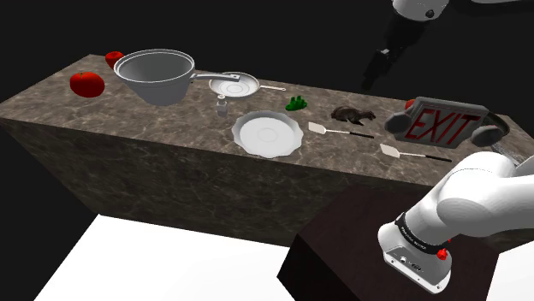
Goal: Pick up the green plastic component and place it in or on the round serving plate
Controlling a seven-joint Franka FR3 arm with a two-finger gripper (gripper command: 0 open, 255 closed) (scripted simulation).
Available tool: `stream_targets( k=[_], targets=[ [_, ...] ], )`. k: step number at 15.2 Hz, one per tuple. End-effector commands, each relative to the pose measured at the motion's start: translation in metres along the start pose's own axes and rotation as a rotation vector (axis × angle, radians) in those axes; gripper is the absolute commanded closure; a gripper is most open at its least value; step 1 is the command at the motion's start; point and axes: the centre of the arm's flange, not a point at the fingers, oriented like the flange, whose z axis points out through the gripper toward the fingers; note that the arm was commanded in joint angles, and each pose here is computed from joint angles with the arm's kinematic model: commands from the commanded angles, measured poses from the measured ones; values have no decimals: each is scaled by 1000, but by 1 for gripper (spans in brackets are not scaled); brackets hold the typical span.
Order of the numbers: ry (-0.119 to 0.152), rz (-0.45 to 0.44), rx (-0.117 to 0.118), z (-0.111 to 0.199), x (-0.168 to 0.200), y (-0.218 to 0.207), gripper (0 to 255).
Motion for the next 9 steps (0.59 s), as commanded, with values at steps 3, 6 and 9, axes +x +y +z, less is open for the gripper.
stream_targets(
  k=[3, 6, 9],
  targets=[
    [-3, 5, 10, 17, 18, 11, 0],
    [-9, 13, 25, 42, 46, 28, 0],
    [-14, 20, 40, 68, 73, 45, 0]
  ],
)
